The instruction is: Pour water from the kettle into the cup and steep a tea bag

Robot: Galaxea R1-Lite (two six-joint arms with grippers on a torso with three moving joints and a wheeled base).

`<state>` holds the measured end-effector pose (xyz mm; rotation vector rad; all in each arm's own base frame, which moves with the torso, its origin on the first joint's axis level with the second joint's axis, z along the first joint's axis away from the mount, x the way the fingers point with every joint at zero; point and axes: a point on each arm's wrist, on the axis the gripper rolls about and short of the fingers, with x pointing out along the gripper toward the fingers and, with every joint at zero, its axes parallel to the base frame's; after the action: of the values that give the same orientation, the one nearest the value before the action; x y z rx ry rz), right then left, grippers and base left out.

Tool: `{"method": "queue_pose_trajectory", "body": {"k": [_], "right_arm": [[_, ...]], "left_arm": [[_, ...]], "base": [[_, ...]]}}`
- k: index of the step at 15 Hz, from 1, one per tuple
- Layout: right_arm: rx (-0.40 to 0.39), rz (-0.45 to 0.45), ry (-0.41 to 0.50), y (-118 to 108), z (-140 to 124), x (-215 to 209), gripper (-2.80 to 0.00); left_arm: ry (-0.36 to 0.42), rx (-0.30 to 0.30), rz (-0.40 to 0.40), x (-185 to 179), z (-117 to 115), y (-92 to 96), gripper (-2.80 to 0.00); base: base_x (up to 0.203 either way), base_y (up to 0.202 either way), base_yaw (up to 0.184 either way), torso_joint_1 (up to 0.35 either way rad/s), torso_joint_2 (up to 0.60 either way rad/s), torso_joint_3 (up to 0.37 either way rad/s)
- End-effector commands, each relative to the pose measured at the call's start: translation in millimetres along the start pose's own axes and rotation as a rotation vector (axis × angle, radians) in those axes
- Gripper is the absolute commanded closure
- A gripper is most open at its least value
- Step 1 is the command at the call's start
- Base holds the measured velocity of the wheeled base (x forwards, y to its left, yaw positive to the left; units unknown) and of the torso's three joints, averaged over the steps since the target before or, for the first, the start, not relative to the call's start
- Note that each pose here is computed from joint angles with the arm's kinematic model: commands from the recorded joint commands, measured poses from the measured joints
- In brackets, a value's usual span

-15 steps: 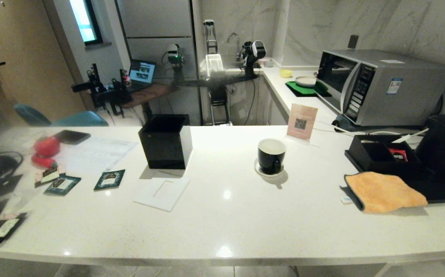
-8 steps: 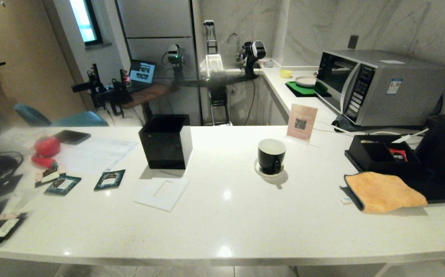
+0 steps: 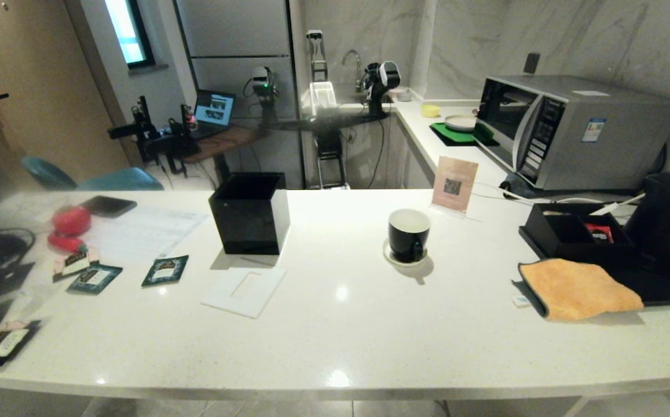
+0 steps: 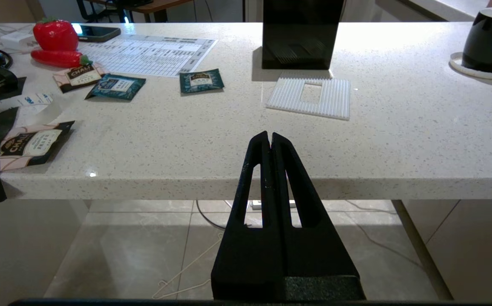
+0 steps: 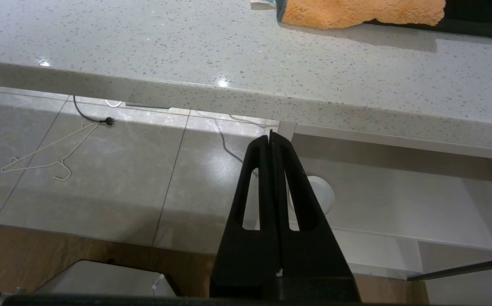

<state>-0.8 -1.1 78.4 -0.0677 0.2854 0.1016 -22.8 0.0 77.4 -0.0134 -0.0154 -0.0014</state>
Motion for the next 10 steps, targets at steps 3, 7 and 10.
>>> {"method": "queue_pose_trajectory", "body": {"k": [3,7,10], "right_arm": [[-0.001,0.0,0.0,0.0,0.0,0.0,0.0],[-0.001,0.001,0.0,0.0,0.0,0.0,0.0],[-0.001,0.0,0.0,0.0,0.0,0.0,0.0]], "left_arm": [[0.002,0.0,0.0,0.2,-0.3,0.0,0.0],[0.002,0.0,0.0,0.2,-0.3,0.0,0.0],[0.005,0.0,0.0,0.1,-0.6,0.0,0.0]], "base": [[0.0,0.0,0.0,0.0,0.0,0.0],[0.0,0.0,0.0,0.0,0.0,0.0],[0.0,0.0,0.0,0.0,0.0,0.0]]}}
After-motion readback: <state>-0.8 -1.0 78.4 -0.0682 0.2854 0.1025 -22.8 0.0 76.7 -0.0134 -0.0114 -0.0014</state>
